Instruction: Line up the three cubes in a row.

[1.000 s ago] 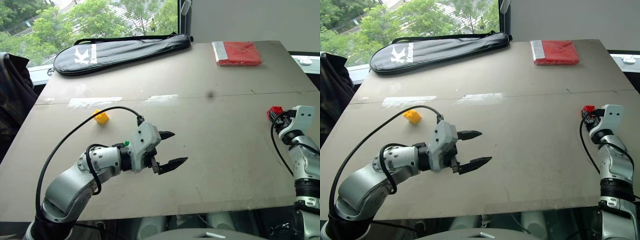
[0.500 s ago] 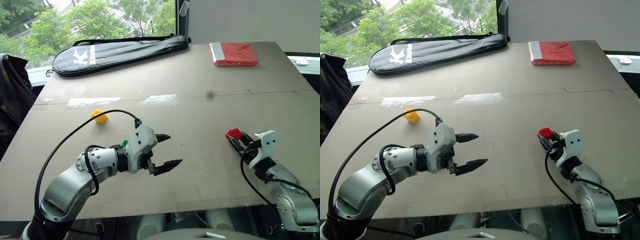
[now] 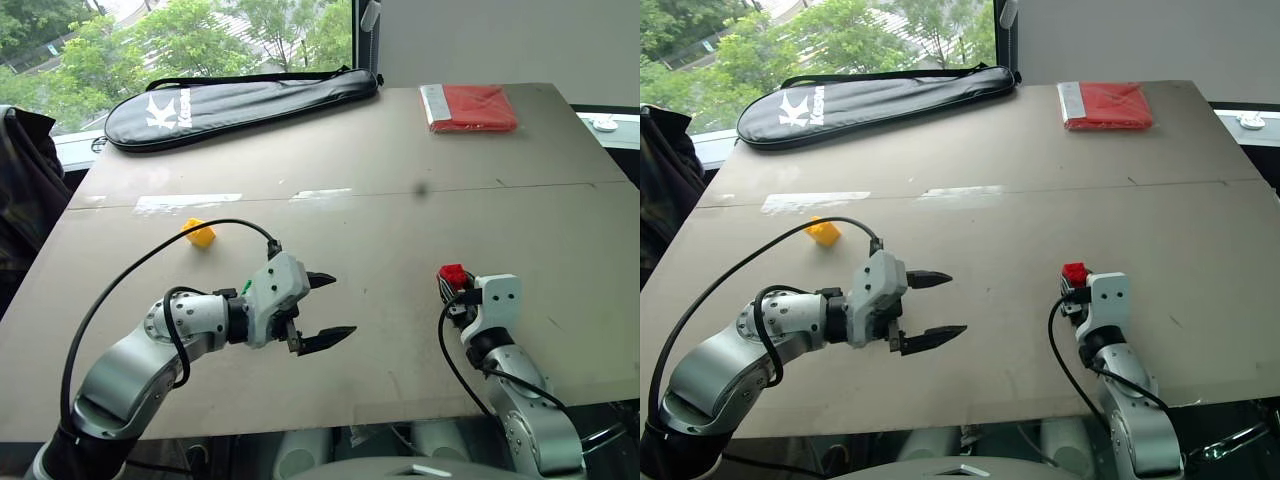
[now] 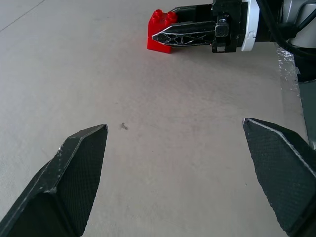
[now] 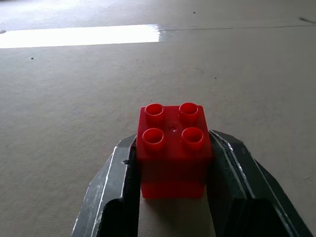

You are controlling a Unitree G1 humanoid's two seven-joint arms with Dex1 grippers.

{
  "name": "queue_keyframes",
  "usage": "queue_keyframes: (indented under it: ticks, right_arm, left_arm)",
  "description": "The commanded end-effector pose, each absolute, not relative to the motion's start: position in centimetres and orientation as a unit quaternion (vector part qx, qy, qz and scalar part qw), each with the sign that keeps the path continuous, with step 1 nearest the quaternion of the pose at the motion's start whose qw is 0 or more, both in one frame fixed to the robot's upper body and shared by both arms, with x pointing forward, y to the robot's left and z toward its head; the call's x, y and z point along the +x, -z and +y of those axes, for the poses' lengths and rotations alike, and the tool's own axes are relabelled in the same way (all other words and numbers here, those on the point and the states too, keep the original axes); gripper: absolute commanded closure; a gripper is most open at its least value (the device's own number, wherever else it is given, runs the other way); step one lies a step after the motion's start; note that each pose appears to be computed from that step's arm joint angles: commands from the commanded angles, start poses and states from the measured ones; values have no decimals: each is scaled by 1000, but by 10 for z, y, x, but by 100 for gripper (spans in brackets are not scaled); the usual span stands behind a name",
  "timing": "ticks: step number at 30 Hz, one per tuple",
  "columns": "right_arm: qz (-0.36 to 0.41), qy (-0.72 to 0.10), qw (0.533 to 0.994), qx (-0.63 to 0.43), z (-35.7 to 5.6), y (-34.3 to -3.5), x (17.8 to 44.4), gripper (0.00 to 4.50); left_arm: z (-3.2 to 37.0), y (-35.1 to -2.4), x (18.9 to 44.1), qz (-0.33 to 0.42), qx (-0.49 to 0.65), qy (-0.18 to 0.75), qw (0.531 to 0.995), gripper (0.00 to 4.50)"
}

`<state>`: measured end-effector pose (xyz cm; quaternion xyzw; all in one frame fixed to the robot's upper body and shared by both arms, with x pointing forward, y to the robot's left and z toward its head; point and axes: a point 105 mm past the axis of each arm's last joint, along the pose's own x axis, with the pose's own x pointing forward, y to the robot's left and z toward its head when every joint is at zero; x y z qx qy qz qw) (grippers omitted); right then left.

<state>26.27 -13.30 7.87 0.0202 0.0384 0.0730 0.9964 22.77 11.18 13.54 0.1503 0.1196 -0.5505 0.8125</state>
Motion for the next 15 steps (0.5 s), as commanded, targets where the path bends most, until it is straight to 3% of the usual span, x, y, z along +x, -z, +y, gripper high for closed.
queue_keyframes:
  ticks: [1,7,8,15]
  right_arm:
    - [15,-66,997,23,-133,-90,262,323]
    - [19,-66,997,33,-135,-87,263,28]
    - [20,-66,997,33,-135,-87,263,5]
    - [-2,-64,998,27,-142,-93,264,5]
  left_arm:
    - [111,-147,228,91,154,551,815,0]
    - [109,-147,229,87,149,551,816,0]
    - [109,-146,229,87,149,551,817,0]
    - [112,-140,224,90,140,542,824,0]
